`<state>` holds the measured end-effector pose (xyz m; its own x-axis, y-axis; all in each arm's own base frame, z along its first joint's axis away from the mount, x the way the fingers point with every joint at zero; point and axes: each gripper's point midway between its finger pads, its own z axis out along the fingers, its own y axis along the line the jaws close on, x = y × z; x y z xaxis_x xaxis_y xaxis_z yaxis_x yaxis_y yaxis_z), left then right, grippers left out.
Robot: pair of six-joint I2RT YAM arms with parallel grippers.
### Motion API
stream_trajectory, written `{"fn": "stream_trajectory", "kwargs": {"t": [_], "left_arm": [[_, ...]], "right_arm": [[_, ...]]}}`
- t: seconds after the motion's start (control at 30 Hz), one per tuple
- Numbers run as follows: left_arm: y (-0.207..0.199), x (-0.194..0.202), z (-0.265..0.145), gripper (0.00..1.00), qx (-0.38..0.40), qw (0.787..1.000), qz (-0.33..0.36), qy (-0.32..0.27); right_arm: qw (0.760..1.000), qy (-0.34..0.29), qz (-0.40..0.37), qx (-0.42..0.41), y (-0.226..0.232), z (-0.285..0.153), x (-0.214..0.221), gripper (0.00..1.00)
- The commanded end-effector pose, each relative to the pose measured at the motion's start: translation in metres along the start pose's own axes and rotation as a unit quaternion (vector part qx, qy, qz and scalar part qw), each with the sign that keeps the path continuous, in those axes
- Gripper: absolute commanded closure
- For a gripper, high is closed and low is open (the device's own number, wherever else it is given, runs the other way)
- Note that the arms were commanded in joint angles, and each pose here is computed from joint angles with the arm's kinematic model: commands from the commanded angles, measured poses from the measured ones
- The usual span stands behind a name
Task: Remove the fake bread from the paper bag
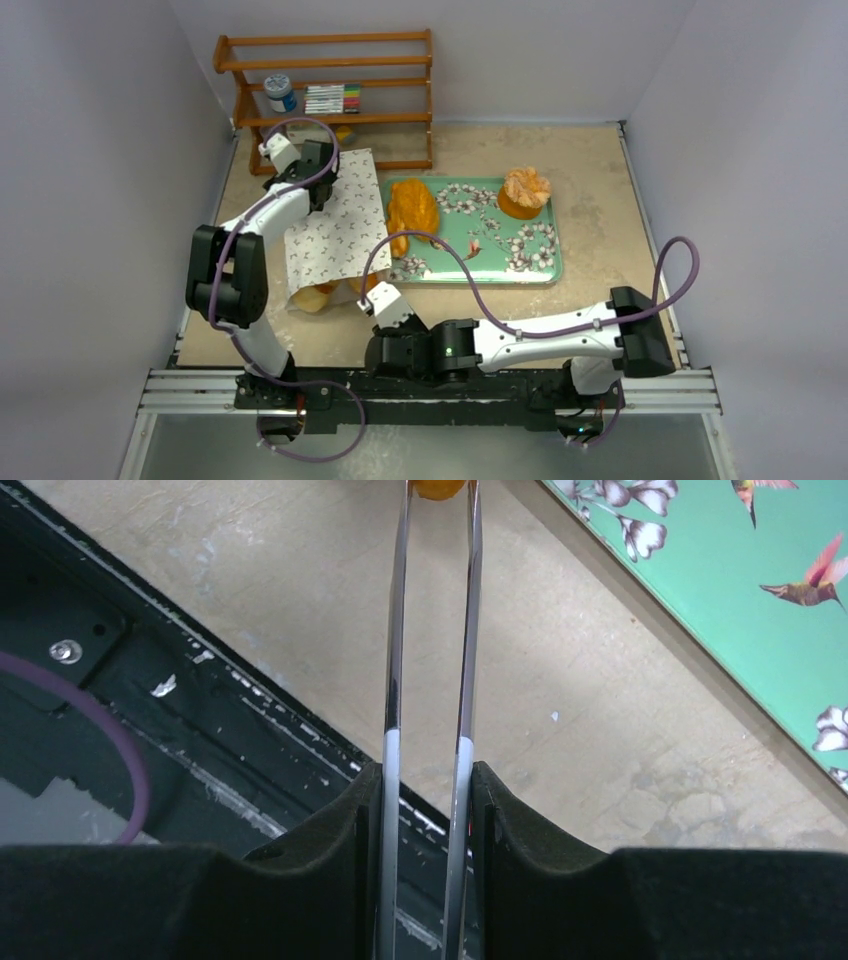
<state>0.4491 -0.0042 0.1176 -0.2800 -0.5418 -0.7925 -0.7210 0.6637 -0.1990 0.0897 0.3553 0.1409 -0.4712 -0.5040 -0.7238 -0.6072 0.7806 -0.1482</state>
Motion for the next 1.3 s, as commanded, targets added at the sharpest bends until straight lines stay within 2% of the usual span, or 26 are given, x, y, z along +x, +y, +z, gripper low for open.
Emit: {"fn": "stream_trajectory", "kwargs": {"t": [0.0, 0.33, 0.6, 0.9, 1.27], "left_arm": [[-0.011, -0.015, -0.002, 0.12, 0.004, 1.0, -0.015, -0.019], [-0.016, -0.014, 0.002, 0.12, 0.003, 0.999, -0.027, -0.017], [-0.02, -0.016, 0.005, 0.12, -0.003, 0.999, -0.03, -0.02], [-0.021, -0.015, 0.012, 0.12, -0.016, 1.0, -0.009, -0.019], [-0.017, -0.008, 0.017, 0.11, -0.023, 1.0, 0.008, -0.017]], "right_arm": [[0.998, -0.046, 0.05, -0.017, -0.002, -0.038, -0.032, 1.0], [0.995, -0.034, 0.065, -0.064, -0.003, -0.089, -0.013, 1.0], [0.995, -0.041, 0.079, -0.053, -0.005, -0.129, -0.01, 1.0], [0.985, -0.08, 0.113, -0.106, -0.012, -0.182, -0.036, 1.0], [0.979, -0.139, 0.108, -0.104, -0.018, -0.204, -0.076, 1.0]]}}
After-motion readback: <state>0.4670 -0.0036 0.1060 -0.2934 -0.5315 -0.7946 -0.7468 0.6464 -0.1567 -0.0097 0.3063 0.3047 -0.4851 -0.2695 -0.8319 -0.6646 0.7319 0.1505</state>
